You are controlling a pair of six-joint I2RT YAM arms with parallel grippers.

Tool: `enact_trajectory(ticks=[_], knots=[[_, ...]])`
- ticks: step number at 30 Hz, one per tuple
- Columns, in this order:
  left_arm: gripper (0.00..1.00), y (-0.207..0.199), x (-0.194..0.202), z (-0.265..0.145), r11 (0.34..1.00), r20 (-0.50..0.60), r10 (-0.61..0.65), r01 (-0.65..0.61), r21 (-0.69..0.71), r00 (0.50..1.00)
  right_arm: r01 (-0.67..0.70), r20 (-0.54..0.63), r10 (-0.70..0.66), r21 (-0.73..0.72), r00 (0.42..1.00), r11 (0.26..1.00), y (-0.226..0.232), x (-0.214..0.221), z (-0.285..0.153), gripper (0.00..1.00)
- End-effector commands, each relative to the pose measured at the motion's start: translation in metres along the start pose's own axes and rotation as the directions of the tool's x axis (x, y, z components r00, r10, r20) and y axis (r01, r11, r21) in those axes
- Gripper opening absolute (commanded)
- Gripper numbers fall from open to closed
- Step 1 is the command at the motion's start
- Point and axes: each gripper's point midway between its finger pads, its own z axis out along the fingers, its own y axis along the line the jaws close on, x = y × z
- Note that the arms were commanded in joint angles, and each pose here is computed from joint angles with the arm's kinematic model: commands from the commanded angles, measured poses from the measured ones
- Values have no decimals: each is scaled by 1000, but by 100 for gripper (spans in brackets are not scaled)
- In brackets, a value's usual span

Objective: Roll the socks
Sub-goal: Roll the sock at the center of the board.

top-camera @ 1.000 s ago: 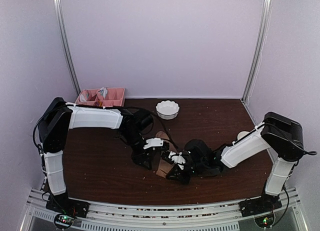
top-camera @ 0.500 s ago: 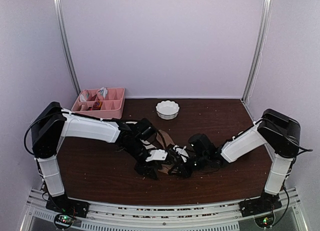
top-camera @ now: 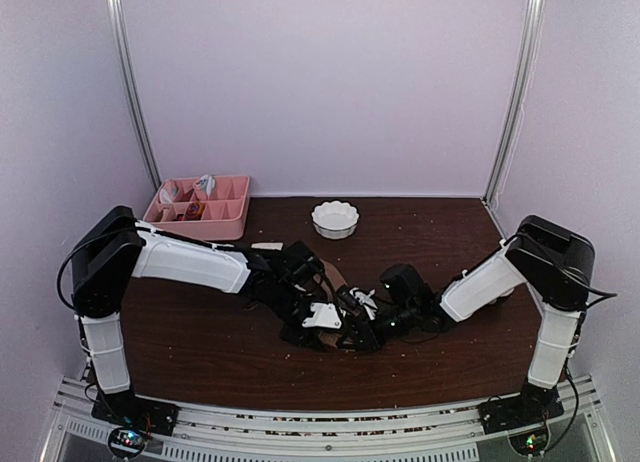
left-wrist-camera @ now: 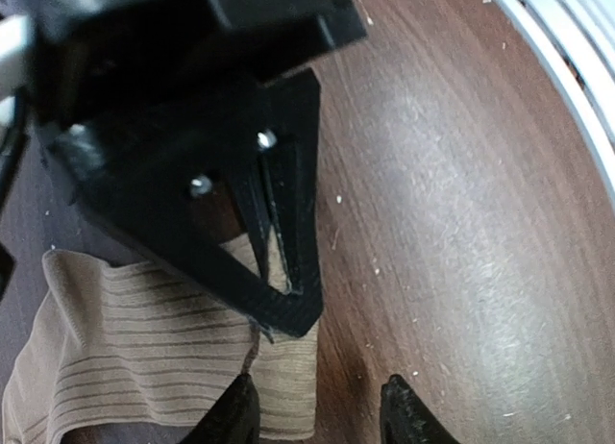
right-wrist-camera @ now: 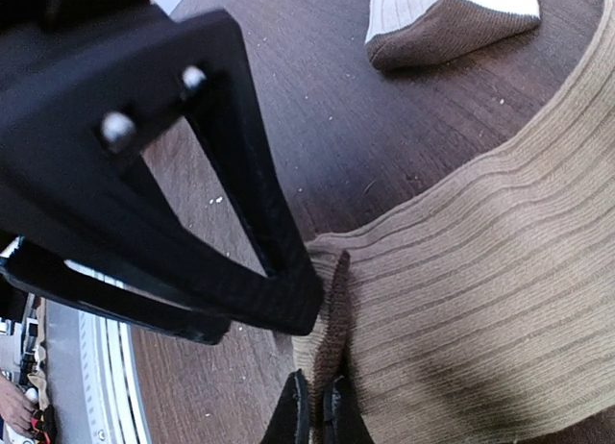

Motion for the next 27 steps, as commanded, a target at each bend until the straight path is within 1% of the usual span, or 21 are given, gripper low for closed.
enact_trajectory(ticks=[1,9,13,19,22,27], knots=[[42,8,5,8,999,-41,29,-30,-20,999,-132,-134,145,104,980,986,-29,51,2,0],[40,18,6,8,996,-47,41,-44,-75,998,-140,-146,153,92,977,986,-28,53,4,0],[41,17,2,7,996,-36,48,-50,-71,998,-149,-157,163,94,974,984,-29,56,4,0],[42,15,5,14,997,-48,52,-55,-61,997,-155,-150,167,89,974,984,-28,54,4,0],[40,14,13,21,998,-76,50,-53,-46,996,-158,-145,170,88,975,983,-28,54,4,0],[32,11,27,29,999,-122,37,-41,-29,992,-162,-137,172,83,975,983,-26,51,3,0]])
